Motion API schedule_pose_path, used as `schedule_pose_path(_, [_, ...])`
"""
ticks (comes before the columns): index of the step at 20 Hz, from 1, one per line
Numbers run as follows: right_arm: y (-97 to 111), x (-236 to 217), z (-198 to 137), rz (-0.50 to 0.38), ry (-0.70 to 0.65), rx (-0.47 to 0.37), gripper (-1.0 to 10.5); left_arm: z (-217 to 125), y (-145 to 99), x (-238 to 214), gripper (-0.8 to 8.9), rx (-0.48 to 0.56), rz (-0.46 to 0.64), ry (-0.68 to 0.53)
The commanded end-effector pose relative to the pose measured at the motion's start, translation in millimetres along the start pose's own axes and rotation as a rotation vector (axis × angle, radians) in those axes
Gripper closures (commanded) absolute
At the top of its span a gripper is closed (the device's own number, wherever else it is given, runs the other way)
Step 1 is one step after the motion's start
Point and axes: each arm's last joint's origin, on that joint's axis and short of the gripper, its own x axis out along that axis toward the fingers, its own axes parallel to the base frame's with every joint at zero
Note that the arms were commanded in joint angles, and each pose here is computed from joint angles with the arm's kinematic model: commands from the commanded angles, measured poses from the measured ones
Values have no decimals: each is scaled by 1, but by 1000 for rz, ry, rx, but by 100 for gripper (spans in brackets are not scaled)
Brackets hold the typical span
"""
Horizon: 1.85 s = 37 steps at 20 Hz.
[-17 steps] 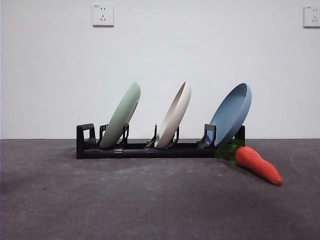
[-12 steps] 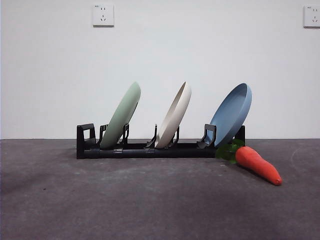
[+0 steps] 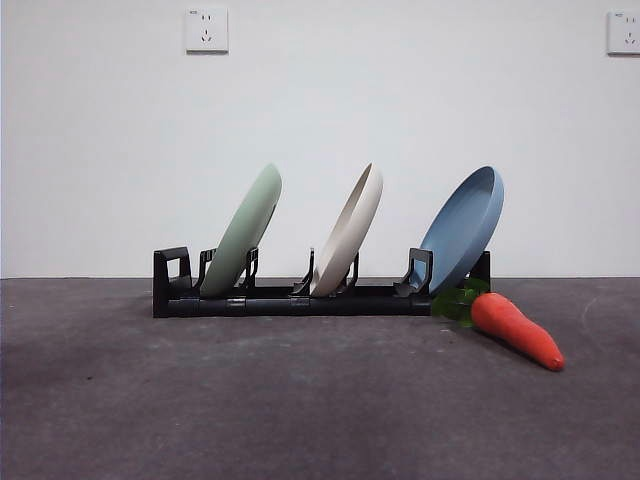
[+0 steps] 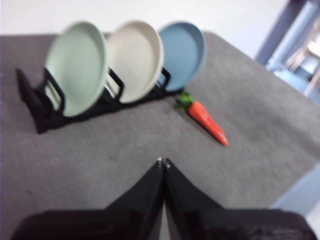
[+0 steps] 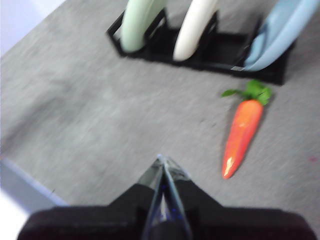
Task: Take the green plate from the plate rack,put the plate on the table,take the carrot from the table,put the carrot in the plate
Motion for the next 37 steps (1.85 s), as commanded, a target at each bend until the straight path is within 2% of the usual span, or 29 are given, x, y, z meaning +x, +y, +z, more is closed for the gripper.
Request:
schedule_pose_path(1, [2, -1, 6, 52, 45, -12, 956, 3, -1, -1, 820, 51, -24, 41])
schedule_pose_path(3, [1, 0, 7, 61, 62, 0, 938, 6, -1, 0, 809, 40, -25, 54])
schedule_pose_path(4, [1, 0, 6, 60, 64, 2, 902, 7, 0, 0, 757, 37, -24, 57])
schedule_pose_path(5, [1, 0, 6, 60, 64, 2, 773, 7, 0, 0, 606, 29, -23, 57])
schedule_pose_path(6, [1, 0, 6, 60, 64, 7, 584, 7, 0, 0, 405, 22, -22, 57])
schedule_pose_path(7, [1, 0, 6, 60, 65, 15, 377, 7, 0, 0, 270, 23, -22, 56])
schedule_pose_path(8, [1, 0, 6, 60, 66, 16, 263, 7, 0, 0, 271, 24, -23, 54])
schedule_pose_path(16, [1, 0, 6, 61, 72, 19, 258, 19, 11, 16, 270, 41, -28, 29])
schedule_pose_path(20, [1, 0, 6, 61, 71, 18, 258, 33, 24, 49, 271, 50, -77, 21])
schedule_pose_path(24, [1, 0, 6, 61, 72, 19, 258, 46, 37, 106, 271, 68, -82, -3])
schedule_pose_path(26, [1, 0, 6, 61, 72, 18, 258, 47, 42, 138, 281, 76, -83, 22])
schedule_pose_path(30, [1, 0, 6, 61, 72, 19, 258, 63, 57, 207, 281, 88, -43, 121])
schedule_pose_path(37, [1, 0, 4, 62, 84, 26, 258, 85, 75, 289, 281, 131, 51, 148])
